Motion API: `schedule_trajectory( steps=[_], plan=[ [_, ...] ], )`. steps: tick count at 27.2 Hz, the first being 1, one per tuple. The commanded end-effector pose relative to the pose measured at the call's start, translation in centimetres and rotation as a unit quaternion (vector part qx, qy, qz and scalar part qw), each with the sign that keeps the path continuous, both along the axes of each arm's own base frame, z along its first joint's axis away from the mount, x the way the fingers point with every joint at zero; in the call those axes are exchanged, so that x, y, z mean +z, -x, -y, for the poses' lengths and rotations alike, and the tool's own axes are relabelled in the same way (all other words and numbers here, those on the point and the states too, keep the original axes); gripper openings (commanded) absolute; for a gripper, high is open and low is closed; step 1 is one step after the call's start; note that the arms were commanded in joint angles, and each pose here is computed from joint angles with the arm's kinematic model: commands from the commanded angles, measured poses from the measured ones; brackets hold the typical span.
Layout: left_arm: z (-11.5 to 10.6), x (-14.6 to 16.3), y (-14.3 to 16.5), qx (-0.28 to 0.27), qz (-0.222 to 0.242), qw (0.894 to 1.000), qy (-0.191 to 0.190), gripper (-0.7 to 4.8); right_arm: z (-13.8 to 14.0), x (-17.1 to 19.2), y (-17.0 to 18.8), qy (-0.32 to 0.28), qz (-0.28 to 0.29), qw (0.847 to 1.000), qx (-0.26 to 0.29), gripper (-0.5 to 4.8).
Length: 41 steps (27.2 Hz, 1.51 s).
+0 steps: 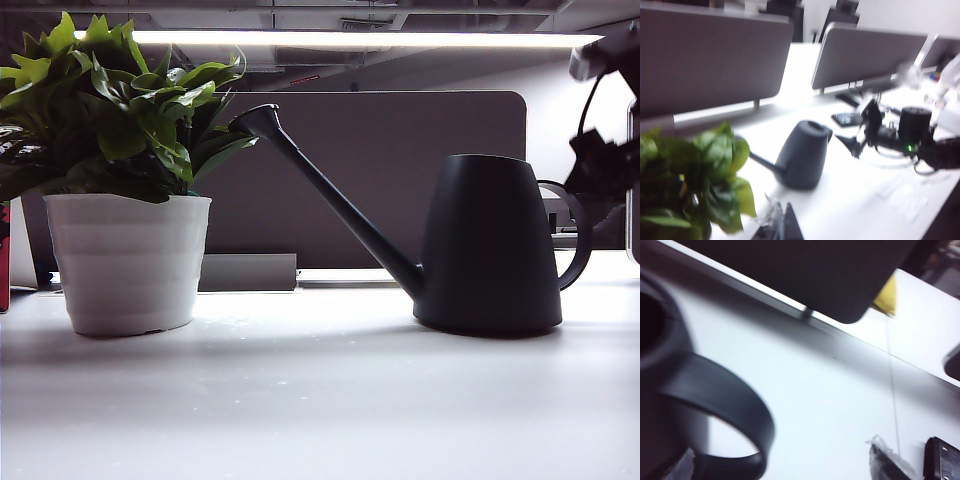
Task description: Pick up the watering can from the table, water the potted plant, and put the can back.
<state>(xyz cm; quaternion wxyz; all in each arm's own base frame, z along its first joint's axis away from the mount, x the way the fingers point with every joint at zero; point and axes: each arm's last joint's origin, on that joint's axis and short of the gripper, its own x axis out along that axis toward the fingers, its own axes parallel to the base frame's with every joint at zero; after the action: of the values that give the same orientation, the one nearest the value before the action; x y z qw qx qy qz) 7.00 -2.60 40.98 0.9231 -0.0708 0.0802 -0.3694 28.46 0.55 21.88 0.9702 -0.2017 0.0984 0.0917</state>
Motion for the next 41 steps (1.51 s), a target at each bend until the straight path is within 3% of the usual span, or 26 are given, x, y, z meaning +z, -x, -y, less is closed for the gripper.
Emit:
schedule_trajectory(
  steps=[1,8,14,19,24,26,28,29,31,36,41],
  plan=[
    [0.5,-0.3,-0.9,0.007,-0.008,1.000,-0.029,-0.06,0.0,-0.5,-1.0,0.004,0.029,0.999,-0.016,4.79],
    [3.2,-1.0,-2.9,0.017,-0.019,0.996,-0.087,-0.06,0.0,-2.6,-2.3,0.004,0.016,1.000,-0.015,4.79],
    [7.9,-2.0,-4.6,-0.011,-0.007,0.988,-0.152,-0.06,0.0,-3.1,-3.4,0.003,0.032,0.999,-0.016,4.79],
    [10.5,-2.7,-5.5,-0.035,-0.010,0.986,-0.165,-0.06,0.0,-3.1,-4.8,0.002,0.035,0.999,-0.016,4.79],
    [10.7,-2.8,-5.8,-0.020,-0.010,0.985,-0.170,-0.06,0.0,-3.2,-5.3,0.002,0.035,0.999,-0.016,4.79],
    [10.7,-2.8,-5.8,-0.020,-0.010,0.985,-0.170,-0.06,0.0,-3.1,-5.3,0.002,0.036,0.999,-0.016,3.42],
    [10.7,-2.8,-5.8,-0.020,-0.010,0.985,-0.170,-0.06,0.0,-3.1,-5.3,0.001,0.036,0.999,-0.015,1.54],
    [10.7,-2.8,-5.8,-0.020,-0.010,0.985,-0.170,-0.06,0.0,-3.1,-5.3,0.000,0.036,0.999,-0.011,0.88],
    [10.7,-2.8,-5.8,-0.020,-0.010,0.985,-0.170,-0.06,0.0,-3.1,-5.3,-0.003,0.035,0.999,-0.011,0.15],
    [10.7,-2.8,-5.8,-0.019,-0.011,0.985,-0.171,-0.06,-0.1,-3.1,-5.3,-0.004,0.039,0.999,-0.011,-0.06],
    [10.2,-2.6,-5.7,0.024,-0.004,0.983,-0.180,-0.06,-0.1,-2.0,-5.1,-0.010,0.069,0.998,-0.011,-0.06]
  ],
)
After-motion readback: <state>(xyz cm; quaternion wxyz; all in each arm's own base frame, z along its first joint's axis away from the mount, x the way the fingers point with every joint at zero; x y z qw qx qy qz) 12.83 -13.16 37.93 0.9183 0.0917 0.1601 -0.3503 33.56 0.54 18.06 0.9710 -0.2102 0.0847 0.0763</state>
